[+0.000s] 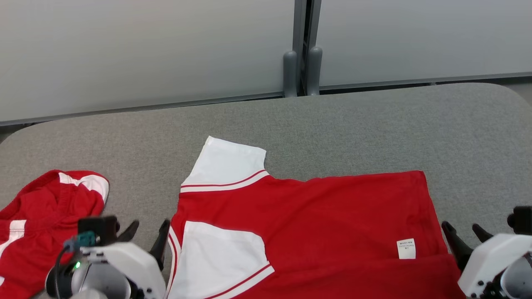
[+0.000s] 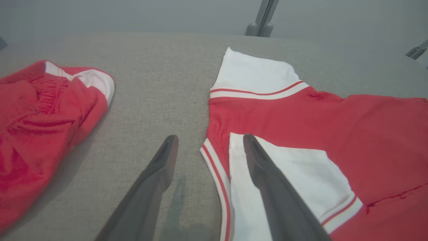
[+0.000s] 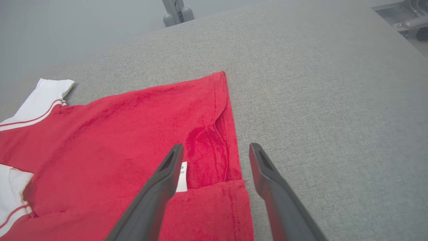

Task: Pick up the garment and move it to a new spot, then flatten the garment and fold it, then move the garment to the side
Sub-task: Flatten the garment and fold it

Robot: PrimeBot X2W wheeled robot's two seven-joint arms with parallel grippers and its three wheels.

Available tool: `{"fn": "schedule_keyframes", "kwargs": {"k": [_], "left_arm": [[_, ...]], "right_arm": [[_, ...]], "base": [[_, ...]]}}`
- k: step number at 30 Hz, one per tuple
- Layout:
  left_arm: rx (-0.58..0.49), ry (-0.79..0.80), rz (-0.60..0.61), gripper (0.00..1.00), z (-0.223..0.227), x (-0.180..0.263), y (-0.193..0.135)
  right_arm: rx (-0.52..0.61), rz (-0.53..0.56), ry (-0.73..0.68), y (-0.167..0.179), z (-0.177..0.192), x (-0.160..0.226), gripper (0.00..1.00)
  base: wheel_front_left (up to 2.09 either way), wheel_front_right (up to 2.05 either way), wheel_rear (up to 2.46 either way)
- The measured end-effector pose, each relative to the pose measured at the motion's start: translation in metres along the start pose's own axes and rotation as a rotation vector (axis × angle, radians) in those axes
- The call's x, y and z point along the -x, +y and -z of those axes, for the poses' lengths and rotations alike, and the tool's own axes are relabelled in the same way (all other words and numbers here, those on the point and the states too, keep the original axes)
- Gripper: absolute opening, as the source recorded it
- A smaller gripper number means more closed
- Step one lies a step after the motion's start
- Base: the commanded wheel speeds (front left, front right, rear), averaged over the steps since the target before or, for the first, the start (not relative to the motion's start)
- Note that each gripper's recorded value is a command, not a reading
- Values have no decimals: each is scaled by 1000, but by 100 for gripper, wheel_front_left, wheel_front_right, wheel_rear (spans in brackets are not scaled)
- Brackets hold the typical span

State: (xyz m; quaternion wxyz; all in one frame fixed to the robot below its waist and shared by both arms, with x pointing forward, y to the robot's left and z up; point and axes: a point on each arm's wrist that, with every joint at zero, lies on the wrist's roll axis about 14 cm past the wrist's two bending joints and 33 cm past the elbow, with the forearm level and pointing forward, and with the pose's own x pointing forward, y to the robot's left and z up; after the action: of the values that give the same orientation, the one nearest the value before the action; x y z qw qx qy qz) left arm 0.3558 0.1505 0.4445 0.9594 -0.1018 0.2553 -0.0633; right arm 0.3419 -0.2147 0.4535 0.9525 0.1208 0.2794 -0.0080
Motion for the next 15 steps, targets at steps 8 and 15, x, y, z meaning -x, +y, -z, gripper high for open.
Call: {"fn": "schedule_keyframes", "kwargs": {"k": [8,15], "left_arm": [[-113,5,119,100,-41,-78,-33],[-197,102,122,100,-49,-154,-36]], "right_arm": [[51,-68,-51,30,-34,-41,100],[12,-106,-105,37,-53,-84,100]], "base": [[0,0,0],[0,0,0]]}}
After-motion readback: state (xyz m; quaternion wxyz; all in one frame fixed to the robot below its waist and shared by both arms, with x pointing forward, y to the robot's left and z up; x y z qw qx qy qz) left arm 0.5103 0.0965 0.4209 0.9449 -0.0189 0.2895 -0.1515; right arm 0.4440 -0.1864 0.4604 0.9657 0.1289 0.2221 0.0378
